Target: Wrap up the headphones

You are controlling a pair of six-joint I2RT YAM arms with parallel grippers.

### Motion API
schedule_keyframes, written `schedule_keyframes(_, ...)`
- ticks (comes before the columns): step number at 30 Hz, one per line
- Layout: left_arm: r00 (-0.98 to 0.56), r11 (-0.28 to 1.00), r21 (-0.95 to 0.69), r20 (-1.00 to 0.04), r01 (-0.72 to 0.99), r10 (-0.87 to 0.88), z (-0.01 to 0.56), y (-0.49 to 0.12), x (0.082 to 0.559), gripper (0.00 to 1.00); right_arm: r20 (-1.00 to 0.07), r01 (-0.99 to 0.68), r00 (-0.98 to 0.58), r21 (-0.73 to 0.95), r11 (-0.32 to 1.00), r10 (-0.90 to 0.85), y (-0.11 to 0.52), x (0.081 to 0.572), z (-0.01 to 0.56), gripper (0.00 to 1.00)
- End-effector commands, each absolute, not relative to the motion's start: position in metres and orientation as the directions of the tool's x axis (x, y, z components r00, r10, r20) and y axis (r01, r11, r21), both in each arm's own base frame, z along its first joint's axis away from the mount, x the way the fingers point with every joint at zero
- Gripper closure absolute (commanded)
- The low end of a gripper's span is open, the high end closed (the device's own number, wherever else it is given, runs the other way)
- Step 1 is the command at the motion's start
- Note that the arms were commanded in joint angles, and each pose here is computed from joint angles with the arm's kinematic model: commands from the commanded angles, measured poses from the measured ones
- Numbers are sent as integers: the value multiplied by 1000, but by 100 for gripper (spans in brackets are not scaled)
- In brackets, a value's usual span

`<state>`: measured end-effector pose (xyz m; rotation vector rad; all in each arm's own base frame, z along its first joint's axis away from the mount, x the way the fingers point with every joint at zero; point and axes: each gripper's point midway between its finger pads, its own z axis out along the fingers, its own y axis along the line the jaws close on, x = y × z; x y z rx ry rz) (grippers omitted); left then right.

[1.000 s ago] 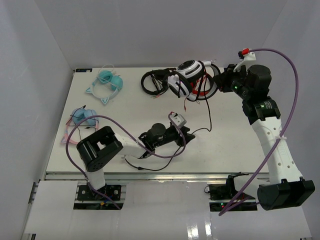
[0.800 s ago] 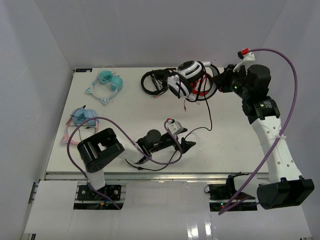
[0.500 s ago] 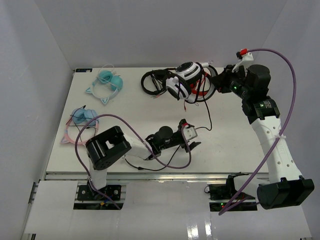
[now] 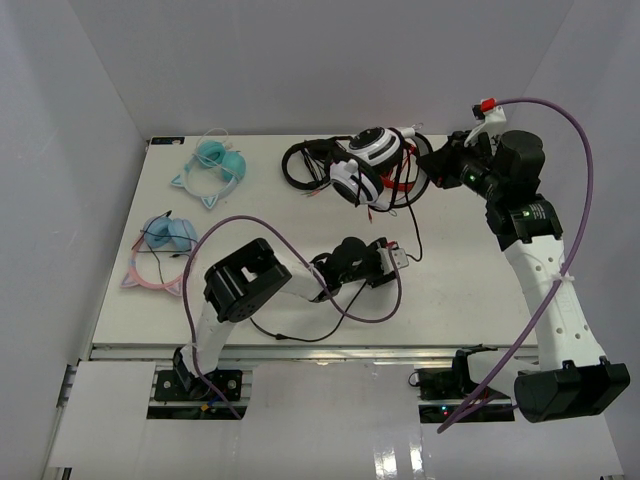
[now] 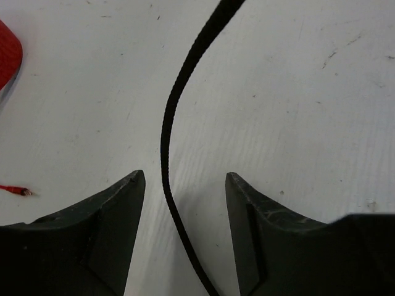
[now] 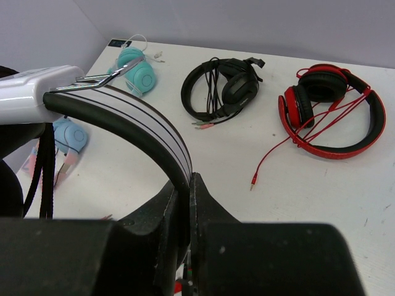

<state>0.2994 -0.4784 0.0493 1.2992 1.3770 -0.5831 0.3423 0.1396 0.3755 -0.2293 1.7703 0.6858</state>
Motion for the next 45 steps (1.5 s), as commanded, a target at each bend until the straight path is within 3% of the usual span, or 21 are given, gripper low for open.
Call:
schedule_keyframes(1, 162, 271, 266, -922, 925, 351, 49, -487, 299, 61, -938, -554, -211, 346, 758, 274, 143, 322, 432, 92)
schedule_keyframes(6, 121, 264, 227, -923, 937, 365, 34, -483, 296, 94, -933, -567, -210, 359, 741, 291, 141, 315, 440, 92)
schedule_keyframes(8, 103, 266, 210, -925, 941, 365, 31, -480, 294, 100, -933, -564, -206, 359, 744, 294, 139, 314, 441, 92)
schedule_keyframes(15, 113, 291, 214, -938, 932, 329, 55, -451, 288, 100, -947, -543, -191, 321, 776, 257, 132, 317, 432, 92)
schedule_keyframes(22, 80, 332, 185, -949, 925, 306, 71, -366, 277, 100, -972, -540, -143, 235, 808, 187, 125, 316, 430, 92)
schedule_keyframes(30, 175, 168, 230, -941, 959, 291, 101, -347, 231, 100, -977, -400, -165, 191, 897, 135, 100, 347, 403, 92)
schedule_keyframes(36, 231, 142, 285, -923, 948, 308, 111, -334, 221, 100, -977, -359, -181, 175, 917, 116, 92, 360, 391, 92)
schedule_keyframes(40, 231, 137, 294, -906, 946, 354, 100, -328, 227, 100, -978, -404, -184, 167, 899, 99, 97, 358, 390, 92)
schedule_keyframes(45, 198, 143, 278, -888, 950, 414, 82, -325, 246, 100, -991, -580, -130, 107, 807, 38, 120, 334, 403, 92)
